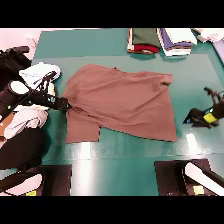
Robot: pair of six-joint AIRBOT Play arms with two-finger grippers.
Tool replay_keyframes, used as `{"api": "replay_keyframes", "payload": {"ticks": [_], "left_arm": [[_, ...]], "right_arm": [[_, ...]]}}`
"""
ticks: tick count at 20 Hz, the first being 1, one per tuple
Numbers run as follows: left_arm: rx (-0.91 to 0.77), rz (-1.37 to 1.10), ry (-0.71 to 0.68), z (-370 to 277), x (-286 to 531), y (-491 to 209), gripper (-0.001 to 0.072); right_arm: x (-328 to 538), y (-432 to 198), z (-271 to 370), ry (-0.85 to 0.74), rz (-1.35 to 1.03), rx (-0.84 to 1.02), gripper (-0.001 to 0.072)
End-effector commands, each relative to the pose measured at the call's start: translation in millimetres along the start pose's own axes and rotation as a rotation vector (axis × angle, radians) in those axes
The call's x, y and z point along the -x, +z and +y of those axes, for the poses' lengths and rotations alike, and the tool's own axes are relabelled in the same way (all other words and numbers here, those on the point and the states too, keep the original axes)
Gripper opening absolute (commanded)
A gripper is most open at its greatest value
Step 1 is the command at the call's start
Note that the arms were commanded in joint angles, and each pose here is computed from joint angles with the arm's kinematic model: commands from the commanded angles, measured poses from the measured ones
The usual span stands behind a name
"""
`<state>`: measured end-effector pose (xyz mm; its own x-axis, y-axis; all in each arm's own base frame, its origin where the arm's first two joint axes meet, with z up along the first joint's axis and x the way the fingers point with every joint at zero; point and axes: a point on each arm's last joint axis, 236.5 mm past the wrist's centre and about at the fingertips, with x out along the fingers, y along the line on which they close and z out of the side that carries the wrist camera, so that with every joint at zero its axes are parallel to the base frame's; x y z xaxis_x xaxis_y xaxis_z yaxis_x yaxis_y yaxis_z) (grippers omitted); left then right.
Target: Fold the shirts.
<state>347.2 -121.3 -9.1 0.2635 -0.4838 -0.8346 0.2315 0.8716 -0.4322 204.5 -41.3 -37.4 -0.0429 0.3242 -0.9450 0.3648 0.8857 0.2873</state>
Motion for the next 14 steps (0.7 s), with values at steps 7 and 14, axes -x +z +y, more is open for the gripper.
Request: {"api": "replay_keyframes", "payload": {"ticks": [7, 14], "left_arm": [[0.007, -0.015, 0.004, 0, 2, 3, 0.0034], [-0.01, -0.199, 0.016, -26, 58, 43, 0.0033]], "right_arm": [[-81, -40, 31, 0.103, 0.084, 0.012, 0.0426], [-16, 9, 95, 0.07, -0.15, 0.328, 0.0016]]}}
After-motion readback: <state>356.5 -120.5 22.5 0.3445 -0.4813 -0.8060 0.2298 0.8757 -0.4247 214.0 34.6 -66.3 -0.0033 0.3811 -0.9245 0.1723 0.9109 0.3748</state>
